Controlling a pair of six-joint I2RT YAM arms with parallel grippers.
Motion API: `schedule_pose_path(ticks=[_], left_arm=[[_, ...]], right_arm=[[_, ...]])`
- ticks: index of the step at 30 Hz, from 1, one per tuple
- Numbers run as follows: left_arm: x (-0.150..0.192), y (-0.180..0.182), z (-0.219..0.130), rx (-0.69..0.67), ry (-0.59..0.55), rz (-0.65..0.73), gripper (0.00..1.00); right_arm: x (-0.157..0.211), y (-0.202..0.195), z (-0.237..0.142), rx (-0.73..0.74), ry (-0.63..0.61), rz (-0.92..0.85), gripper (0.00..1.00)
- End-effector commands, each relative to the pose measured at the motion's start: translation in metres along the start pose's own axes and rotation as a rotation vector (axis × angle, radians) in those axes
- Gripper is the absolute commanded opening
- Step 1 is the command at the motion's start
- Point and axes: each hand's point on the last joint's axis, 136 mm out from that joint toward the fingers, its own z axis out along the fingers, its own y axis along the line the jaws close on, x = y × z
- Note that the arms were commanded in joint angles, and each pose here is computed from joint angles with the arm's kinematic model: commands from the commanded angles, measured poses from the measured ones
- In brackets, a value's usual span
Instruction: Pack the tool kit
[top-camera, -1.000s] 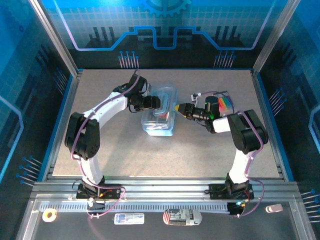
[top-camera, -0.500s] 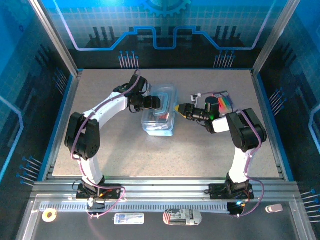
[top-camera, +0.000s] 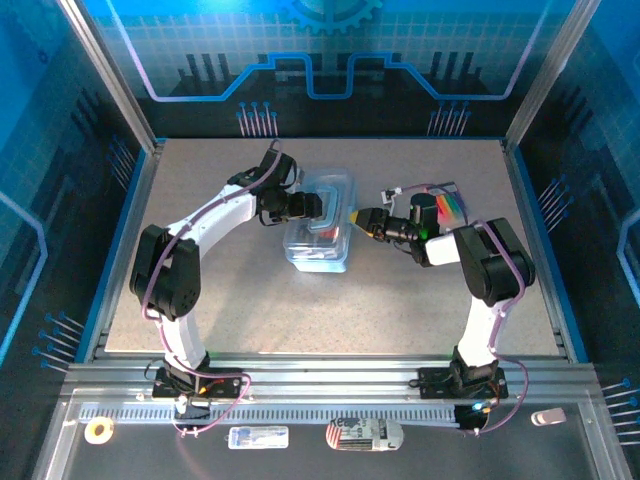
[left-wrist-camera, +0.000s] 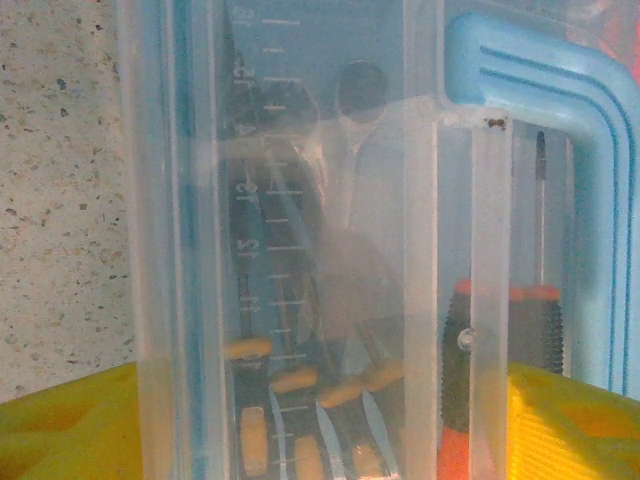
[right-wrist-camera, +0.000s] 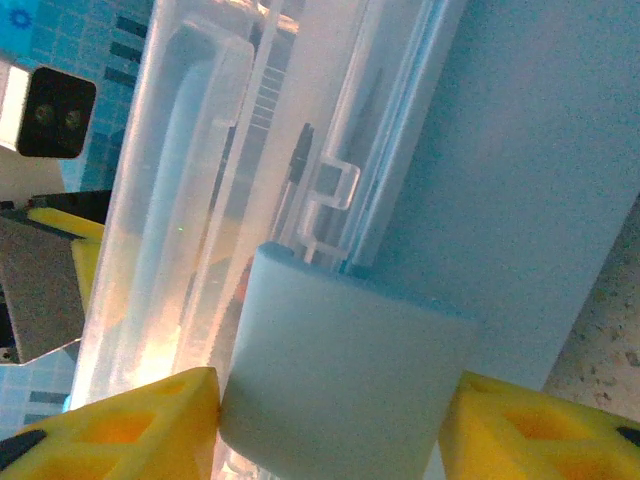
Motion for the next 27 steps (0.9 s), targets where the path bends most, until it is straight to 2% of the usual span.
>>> schedule_pose_path(ticks=[1, 23, 27], left_arm=[[0.067, 0.058, 0.042, -0.181, 0.230, -0.087, 0.48], [0.072, 0.060, 0.048, -0.196, 0.245, -0.078, 0.48], [0.070, 0.060, 0.049, -0.195, 0.241, -0.077, 0.48]], right_arm=[[0.013, -0.010, -0.002, 0.050, 0.047, 0.039, 0.59], [-0.015, 0.005, -0.018, 0.024, -0.010, 0.018, 0.61], [-0.015, 0.009, -0.006, 0.014, 0.017, 0.011, 0.59]])
